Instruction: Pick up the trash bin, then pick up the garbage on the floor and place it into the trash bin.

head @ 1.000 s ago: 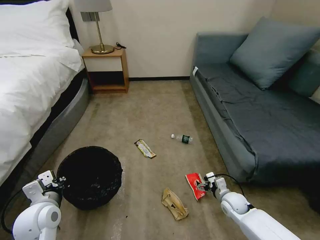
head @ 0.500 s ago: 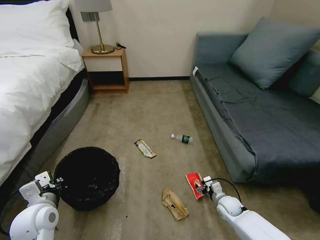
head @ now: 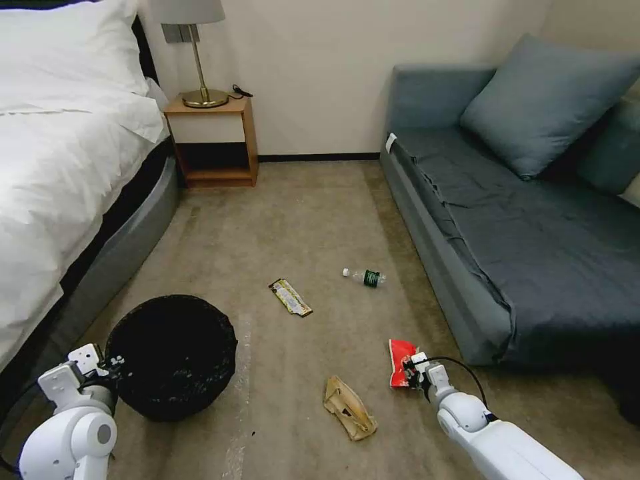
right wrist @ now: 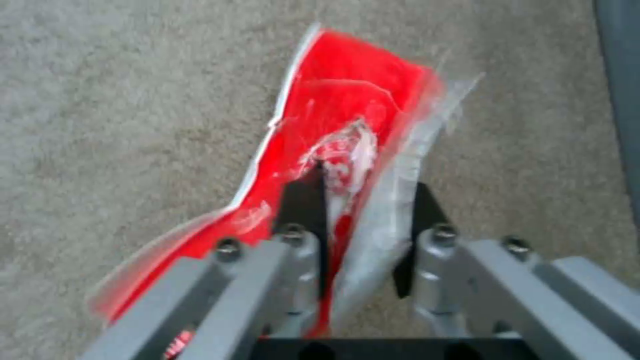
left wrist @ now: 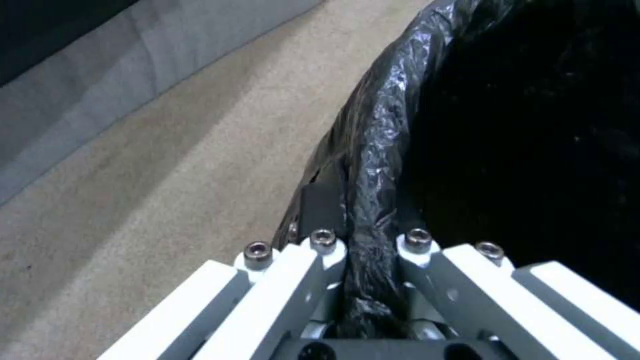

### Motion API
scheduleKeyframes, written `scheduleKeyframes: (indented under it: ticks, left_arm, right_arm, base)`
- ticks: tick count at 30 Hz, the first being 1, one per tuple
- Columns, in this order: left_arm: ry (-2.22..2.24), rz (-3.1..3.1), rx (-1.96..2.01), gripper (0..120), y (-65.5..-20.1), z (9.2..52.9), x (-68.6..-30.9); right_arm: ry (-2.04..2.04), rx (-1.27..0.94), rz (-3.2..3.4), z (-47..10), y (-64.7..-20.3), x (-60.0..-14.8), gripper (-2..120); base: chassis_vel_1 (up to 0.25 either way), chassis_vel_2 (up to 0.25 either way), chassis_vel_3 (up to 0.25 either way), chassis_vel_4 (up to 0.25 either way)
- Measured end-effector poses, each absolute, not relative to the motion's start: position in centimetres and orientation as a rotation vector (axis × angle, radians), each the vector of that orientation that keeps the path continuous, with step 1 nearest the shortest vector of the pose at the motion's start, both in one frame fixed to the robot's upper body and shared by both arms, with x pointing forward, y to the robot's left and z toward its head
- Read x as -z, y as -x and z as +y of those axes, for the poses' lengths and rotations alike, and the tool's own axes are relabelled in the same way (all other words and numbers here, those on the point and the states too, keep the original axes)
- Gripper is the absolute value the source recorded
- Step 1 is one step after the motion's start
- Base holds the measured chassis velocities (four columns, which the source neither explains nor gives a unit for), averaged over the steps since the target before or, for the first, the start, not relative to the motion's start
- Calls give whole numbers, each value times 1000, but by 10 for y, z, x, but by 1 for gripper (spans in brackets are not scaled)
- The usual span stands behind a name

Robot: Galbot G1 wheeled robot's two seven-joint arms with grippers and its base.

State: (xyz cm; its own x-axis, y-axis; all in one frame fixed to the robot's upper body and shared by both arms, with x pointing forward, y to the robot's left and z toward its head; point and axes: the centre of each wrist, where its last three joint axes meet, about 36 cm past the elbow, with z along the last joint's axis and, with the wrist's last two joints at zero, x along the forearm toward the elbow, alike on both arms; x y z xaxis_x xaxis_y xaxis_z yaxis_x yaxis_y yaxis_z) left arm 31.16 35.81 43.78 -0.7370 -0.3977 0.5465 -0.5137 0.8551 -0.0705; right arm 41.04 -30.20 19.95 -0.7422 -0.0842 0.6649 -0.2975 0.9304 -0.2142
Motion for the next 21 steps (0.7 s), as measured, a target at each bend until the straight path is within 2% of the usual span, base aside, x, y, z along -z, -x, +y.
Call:
scheduleKeyframes:
  ticks: [4, 12, 16, 18, 21]
  left_arm:
    - [-661, -2501, -295, 3, -312, 357, -438]
    - [-658, -2503, -293, 3, -312, 357, -439]
    - [-650, -2505, -291, 3, -311, 355, -439]
    - [-641, -2508, -293, 3, -311, 353, -440]
    - [-619, -2513, -291, 3, -310, 348, -442]
  right_arm:
    - [-267, -397, -2408, -305, -408, -204, 0]
    - [-272, -385, -2436, -301, -402, -207, 0]
    - [-309, -348, -2494, -289, -402, -226, 0]
    - [-355, -302, -2549, -278, -404, -250, 0]
    - [-488, -182, -2674, -239, -406, -314, 0]
  base:
    - [0, 0, 0, 0]
    - [0, 0, 0, 0]
    - [0, 0, 0, 0]
    - [0, 0, 0, 0]
    - [0, 0, 0, 0]
